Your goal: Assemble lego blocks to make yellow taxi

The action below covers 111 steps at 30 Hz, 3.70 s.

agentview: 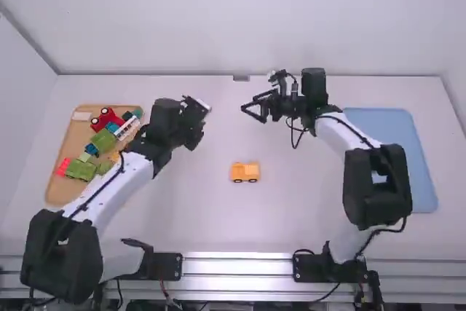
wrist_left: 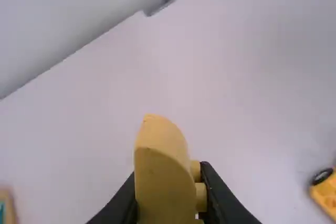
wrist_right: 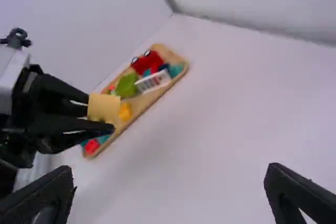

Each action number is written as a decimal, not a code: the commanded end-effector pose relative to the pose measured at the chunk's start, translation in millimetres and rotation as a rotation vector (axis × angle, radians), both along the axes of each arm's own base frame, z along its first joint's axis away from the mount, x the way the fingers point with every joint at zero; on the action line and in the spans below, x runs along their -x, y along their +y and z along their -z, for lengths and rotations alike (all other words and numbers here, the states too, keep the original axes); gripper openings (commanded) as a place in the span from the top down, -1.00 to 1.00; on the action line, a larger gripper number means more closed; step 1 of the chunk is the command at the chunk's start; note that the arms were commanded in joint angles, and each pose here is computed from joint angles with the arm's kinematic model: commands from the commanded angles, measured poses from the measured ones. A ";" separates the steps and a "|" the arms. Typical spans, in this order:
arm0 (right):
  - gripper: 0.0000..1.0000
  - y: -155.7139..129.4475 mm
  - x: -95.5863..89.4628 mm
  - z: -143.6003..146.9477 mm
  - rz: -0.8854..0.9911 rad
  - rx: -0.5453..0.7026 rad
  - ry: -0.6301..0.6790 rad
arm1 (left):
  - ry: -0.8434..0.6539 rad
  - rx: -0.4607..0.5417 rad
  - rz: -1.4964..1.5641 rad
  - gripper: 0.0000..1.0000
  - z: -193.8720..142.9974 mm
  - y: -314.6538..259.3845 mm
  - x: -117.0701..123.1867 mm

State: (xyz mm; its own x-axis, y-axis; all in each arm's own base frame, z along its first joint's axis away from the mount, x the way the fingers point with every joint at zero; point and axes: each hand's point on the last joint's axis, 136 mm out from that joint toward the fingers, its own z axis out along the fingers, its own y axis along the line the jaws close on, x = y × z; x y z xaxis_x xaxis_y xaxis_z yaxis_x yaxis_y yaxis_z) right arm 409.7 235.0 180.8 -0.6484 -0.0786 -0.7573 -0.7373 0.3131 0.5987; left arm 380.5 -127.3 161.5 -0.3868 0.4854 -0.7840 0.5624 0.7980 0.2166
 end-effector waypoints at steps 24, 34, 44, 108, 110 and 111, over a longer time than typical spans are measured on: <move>-0.30 59.6 27.3 30.4 -0.209 -0.034 0.159 | -0.073 -0.004 0.254 0.96 36.1 -58.4 -8.1; -0.13 68.5 24.5 38.9 -0.160 0.013 0.187 | -0.074 0.018 0.248 0.96 40.1 -63.5 -12.5; 0.33 73.3 22.4 42.2 -0.134 0.034 0.194 | -0.076 0.018 0.252 0.96 39.9 -64.9 -12.0; 0.58 52.5 74.7 -15.1 -0.590 0.406 -0.382 | 0.111 0.547 0.734 0.03 -8.8 -74.2 37.1; 0.58 51.9 76.3 -14.7 -0.602 0.406 -0.392 | 0.110 0.547 0.734 0.13 -8.9 -74.3 37.1; 0.59 52.0 76.9 -14.9 -0.607 0.403 -0.397 | 0.111 0.547 0.733 0.21 -8.8 -74.1 37.0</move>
